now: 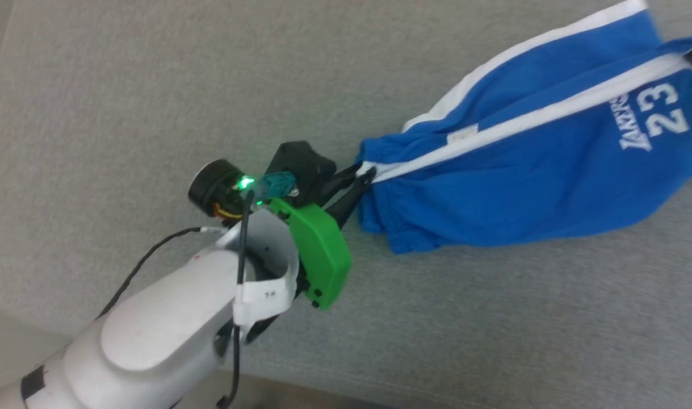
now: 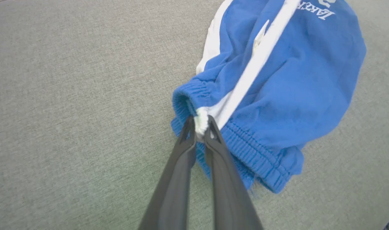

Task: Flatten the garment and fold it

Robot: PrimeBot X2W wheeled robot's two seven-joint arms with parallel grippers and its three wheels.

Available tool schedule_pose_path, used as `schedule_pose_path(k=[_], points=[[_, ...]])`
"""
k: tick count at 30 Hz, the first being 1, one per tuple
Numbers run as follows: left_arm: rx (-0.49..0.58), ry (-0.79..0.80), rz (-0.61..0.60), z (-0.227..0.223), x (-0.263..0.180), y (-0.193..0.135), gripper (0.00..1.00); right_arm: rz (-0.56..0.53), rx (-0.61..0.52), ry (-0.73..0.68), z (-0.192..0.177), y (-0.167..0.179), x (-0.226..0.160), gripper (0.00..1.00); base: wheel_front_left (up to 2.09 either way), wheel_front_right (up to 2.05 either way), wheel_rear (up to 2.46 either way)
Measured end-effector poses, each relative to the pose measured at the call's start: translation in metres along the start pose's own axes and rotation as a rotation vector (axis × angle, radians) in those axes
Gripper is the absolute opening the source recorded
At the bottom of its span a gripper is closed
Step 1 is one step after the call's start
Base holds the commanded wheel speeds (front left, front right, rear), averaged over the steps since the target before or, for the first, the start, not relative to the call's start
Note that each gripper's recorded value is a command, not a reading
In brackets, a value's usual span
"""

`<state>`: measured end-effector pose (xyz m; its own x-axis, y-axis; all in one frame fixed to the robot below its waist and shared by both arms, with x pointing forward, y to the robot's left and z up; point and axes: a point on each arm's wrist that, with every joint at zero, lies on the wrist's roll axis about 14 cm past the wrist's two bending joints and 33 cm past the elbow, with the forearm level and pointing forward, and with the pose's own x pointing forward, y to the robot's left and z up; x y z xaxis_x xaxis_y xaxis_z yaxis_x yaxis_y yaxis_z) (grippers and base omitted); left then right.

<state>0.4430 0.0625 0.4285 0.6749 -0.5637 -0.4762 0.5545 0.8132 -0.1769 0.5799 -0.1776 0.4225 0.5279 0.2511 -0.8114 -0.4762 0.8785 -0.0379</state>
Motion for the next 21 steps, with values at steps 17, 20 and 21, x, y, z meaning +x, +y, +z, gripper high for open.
schedule_pose_path(k=[17, 20, 21], points=[[-0.040, -0.018, 0.089, -0.007, 0.001, 0.026, 1.00, 0.023, -0.004, -0.044, 0.016, 0.013, 0.064, 1.00, 0.00, 0.00, 0.00], [-0.031, -0.032, 0.113, -0.004, -0.003, 0.029, 1.00, 0.024, -0.002, -0.085, 0.022, 0.016, 0.056, 1.00, 0.00, 0.00, 0.00], [-0.025, -0.042, 0.121, 0.000, -0.005, 0.031, 1.00, 0.026, -0.002, -0.109, 0.026, 0.018, 0.051, 1.00, 0.00, 0.00, 0.00]])
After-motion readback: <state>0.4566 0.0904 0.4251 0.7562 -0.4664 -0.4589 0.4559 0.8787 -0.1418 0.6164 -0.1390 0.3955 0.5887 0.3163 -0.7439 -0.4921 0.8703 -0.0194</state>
